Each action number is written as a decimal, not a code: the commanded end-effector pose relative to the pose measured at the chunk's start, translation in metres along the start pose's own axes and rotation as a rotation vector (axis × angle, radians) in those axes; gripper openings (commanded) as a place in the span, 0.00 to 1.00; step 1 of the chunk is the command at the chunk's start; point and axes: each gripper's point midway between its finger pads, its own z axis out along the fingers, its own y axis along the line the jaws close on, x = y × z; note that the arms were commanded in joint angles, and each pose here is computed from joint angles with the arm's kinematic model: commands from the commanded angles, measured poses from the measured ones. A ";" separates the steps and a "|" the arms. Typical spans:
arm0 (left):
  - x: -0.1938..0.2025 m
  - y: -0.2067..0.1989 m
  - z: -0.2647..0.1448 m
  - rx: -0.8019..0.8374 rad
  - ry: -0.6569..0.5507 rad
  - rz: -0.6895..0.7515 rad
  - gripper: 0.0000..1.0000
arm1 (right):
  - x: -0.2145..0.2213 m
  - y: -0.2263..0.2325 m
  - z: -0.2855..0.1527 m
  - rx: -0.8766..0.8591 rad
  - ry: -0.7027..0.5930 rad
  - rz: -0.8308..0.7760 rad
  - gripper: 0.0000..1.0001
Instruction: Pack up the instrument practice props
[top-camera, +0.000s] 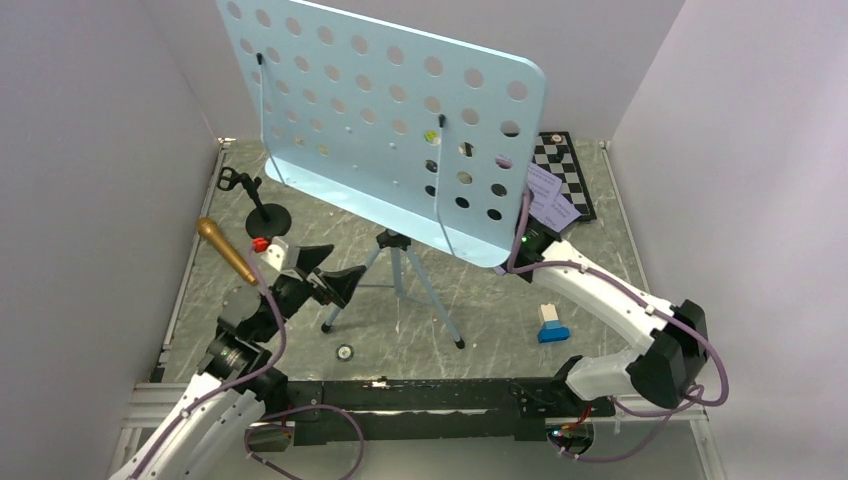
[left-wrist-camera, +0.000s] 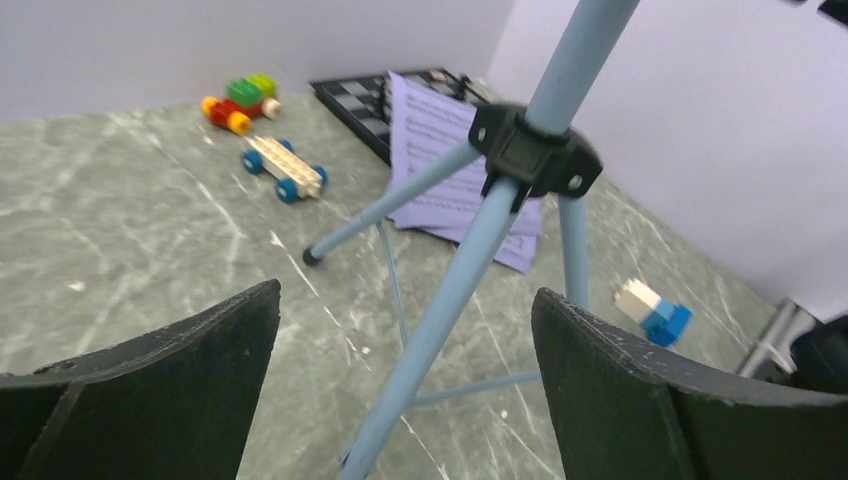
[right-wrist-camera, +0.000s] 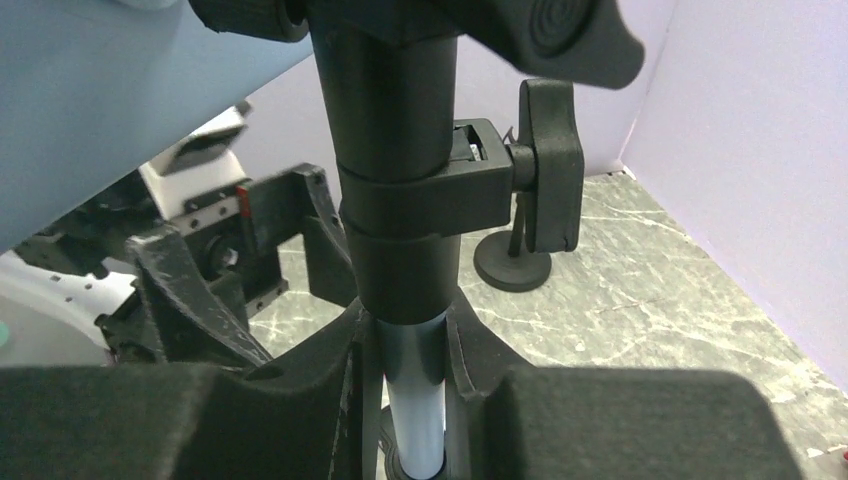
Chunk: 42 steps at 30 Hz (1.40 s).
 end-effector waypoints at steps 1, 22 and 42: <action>0.011 -0.027 0.012 0.170 0.016 -0.036 0.97 | 0.009 0.008 -0.030 -0.039 0.019 0.080 0.00; 0.042 -0.043 0.045 0.259 -0.031 -0.121 0.86 | 0.082 -0.008 -0.052 0.007 0.095 0.242 0.00; 0.025 -0.068 0.055 0.339 -0.088 -0.155 0.85 | 0.107 0.016 -0.016 0.007 0.225 0.241 0.00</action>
